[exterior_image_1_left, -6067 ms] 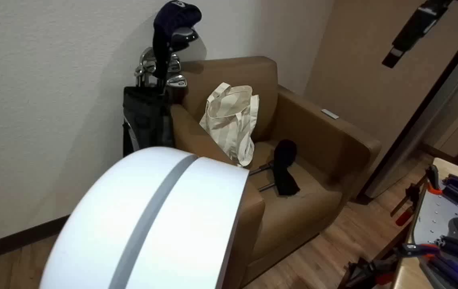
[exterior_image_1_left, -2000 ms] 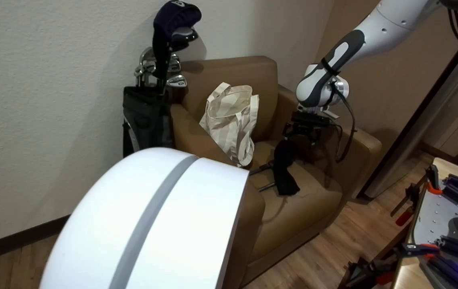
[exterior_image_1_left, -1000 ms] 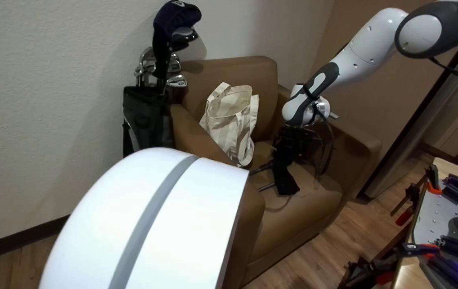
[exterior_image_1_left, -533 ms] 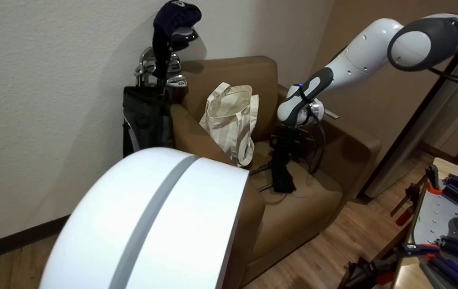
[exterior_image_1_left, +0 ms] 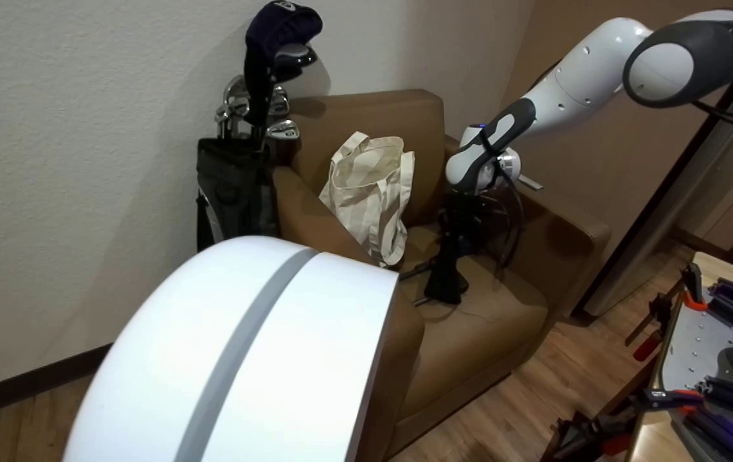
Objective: Put the sock in the bag
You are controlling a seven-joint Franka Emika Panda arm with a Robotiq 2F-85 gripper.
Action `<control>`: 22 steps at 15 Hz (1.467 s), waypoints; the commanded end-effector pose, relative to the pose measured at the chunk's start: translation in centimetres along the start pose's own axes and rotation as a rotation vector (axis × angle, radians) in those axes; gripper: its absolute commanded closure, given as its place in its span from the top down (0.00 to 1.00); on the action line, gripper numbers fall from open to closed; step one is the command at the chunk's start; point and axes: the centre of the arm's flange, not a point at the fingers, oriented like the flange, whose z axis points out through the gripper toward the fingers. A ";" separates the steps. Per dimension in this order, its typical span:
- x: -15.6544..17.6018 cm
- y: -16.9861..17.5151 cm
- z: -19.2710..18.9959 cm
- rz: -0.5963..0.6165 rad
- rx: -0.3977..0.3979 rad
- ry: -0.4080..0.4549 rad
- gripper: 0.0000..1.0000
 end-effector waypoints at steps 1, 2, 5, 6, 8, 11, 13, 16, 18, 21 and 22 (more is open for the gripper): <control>-2.3 1.3 -7.3 -0.039 -0.058 0.012 0.04; -2.7 1.2 -9.0 -0.064 -0.070 0.021 0.06; -4.8 0.9 -14.4 -0.136 -0.078 0.063 0.05; -5.8 0.8 -16.2 -0.184 -0.081 0.064 0.06; -7.8 0.7 -19.5 -0.282 -0.067 0.080 0.06; -10.5 2.1 -24.4 -0.402 0.031 0.121 0.05; -8.9 -1.2 -22.2 -0.351 0.012 0.119 0.09; -9.7 0.2 -23.8 -0.370 0.024 0.116 0.04; -10.1 -0.6 -24.7 -0.356 0.054 0.161 0.04; -13.7 -2.3 -31.4 -0.404 0.166 0.324 0.04; -14.7 -2.9 -33.5 -0.417 0.193 0.378 0.04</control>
